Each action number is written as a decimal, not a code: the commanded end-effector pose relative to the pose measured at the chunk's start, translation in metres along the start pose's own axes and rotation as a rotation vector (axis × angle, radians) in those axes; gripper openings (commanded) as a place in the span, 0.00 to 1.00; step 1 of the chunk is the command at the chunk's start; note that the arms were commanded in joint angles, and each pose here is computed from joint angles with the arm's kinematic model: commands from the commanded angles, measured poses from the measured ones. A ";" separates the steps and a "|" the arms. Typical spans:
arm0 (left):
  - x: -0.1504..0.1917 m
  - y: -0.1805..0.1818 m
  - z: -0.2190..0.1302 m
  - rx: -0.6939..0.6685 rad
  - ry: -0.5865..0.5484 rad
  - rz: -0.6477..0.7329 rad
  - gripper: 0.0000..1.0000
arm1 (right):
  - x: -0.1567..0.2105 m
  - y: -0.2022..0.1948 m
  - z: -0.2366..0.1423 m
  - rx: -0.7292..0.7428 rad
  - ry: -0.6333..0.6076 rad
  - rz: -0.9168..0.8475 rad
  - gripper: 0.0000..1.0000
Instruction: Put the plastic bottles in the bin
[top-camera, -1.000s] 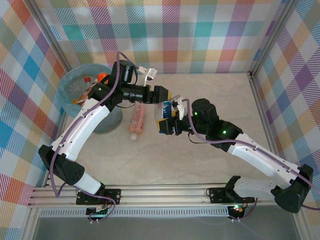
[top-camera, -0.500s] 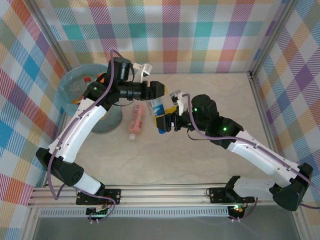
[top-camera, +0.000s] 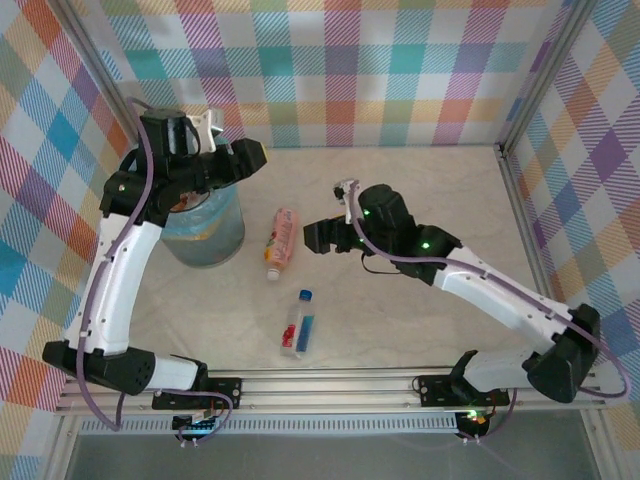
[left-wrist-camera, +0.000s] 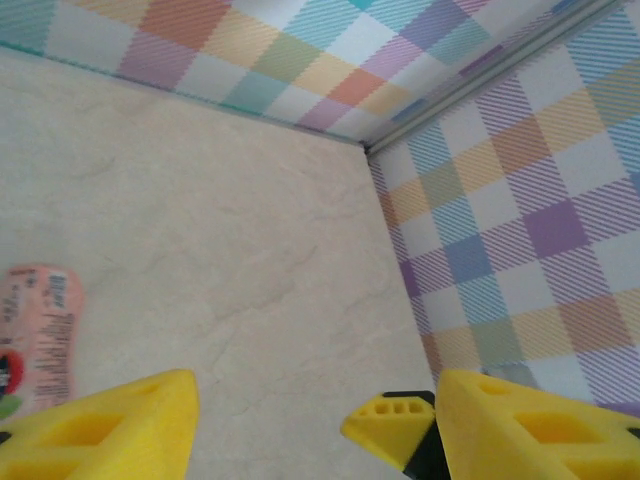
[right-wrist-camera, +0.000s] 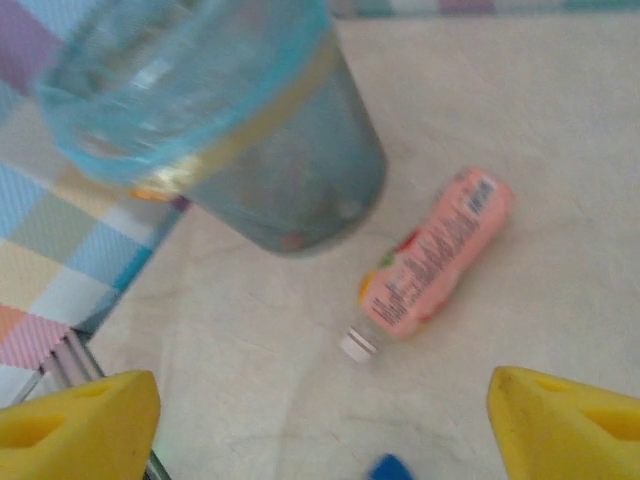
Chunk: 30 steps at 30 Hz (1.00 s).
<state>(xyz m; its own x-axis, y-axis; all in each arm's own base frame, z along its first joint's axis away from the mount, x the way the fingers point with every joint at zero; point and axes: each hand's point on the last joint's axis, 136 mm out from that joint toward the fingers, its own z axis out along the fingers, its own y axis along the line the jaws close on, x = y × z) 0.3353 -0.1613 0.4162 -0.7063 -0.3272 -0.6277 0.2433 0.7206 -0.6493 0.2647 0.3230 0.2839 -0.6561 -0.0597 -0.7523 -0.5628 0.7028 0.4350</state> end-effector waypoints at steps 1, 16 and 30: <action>0.013 0.024 -0.011 -0.112 -0.004 0.015 0.65 | 0.040 -0.027 0.017 0.114 0.139 0.070 0.87; 0.068 0.092 -0.013 -0.329 0.063 0.007 0.67 | 0.243 0.037 0.014 0.411 0.915 0.059 0.99; 0.072 0.092 -0.037 -0.354 0.025 0.075 0.69 | 0.294 -0.008 -0.006 0.745 1.049 0.044 1.00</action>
<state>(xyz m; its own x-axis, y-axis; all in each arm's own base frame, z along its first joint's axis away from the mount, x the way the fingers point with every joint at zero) 0.2828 -0.1009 0.3324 -0.7127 -0.2745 -0.6456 0.0529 0.8966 -0.4396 0.0780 0.3170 0.0711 -0.9234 -0.3695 0.1034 -0.3795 0.9193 -0.1044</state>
